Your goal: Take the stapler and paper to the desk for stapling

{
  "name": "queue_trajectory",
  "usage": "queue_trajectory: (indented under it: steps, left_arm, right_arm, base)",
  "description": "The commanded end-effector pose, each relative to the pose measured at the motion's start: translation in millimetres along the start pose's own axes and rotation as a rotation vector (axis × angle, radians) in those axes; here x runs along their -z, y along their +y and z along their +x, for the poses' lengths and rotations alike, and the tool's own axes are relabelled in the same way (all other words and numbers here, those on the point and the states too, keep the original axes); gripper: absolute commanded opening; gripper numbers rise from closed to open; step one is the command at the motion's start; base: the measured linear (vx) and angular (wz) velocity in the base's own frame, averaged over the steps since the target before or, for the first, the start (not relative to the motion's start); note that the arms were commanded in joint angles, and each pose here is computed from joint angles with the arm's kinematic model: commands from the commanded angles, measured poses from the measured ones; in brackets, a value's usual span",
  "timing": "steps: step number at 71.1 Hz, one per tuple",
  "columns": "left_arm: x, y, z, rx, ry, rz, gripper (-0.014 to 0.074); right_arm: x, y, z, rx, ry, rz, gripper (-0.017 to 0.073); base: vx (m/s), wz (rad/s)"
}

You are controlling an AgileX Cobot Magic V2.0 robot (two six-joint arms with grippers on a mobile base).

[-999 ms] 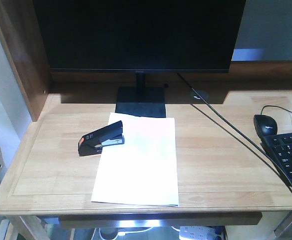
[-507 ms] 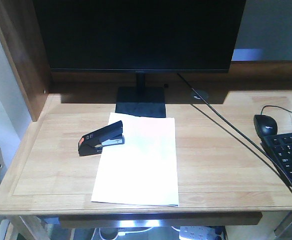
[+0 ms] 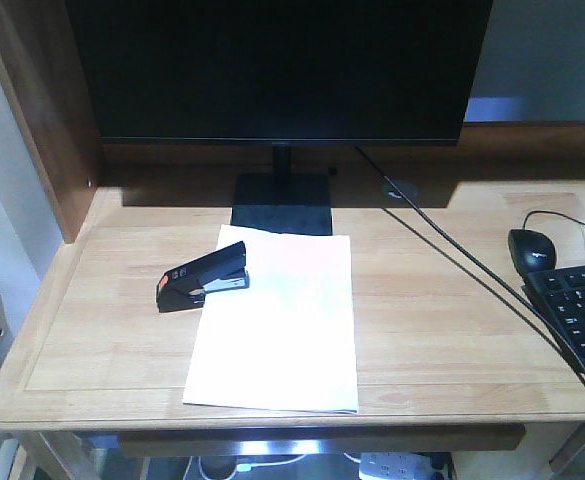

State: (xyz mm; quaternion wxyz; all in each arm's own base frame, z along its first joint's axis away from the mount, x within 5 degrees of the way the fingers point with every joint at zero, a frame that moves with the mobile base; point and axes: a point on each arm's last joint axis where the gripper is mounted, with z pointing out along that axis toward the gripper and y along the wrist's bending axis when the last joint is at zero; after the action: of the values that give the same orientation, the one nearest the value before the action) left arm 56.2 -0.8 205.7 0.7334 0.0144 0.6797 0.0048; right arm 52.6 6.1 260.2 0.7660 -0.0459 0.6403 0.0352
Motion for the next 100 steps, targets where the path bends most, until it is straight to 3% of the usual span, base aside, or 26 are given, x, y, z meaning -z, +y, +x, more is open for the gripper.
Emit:
queue_trajectory:
  steps: [1,11,26,45,58,100]
  left_arm:
    - [1.3,0.5,-3.7,0.065,-0.079,-0.014,-0.0006]
    - [1.3,0.6,-3.3,0.074,-0.076,-0.014,-0.0006]
    - [1.3,0.8,-3.3,-0.004,-0.076,-0.021,-0.0006]
    - [1.2,1.4,-2.8,0.015,-0.071,-0.027,-0.0006]
    - [1.2,0.9,-2.7,-0.069,-0.07,-0.024,-0.0006]
    - [1.2,0.9,-3.3,-0.069,-0.071,-0.024,-0.0006]
  right_arm:
    - [-0.4,-1.6,-9.1,0.065,-0.021,0.017,-0.001]
    - [-0.4,-1.6,-9.1,0.065,-0.021,0.017,-0.001]
    - [-0.4,-1.6,-9.1,0.065,-0.021,0.017,-0.001]
    - [-0.4,-1.6,-9.1,0.065,-0.021,0.017,-0.001]
    - [-0.4,-1.6,-9.1,0.065,-0.021,0.017,-0.001]
    - [-0.4,-1.6,-9.1,0.065,-0.021,0.017,-0.001]
  base:
    - [0.0,0.0]
    - [0.0,0.0]
    - [0.0,0.0]
    - [0.0,0.0]
    - [0.0,0.0]
    - [0.0,0.0]
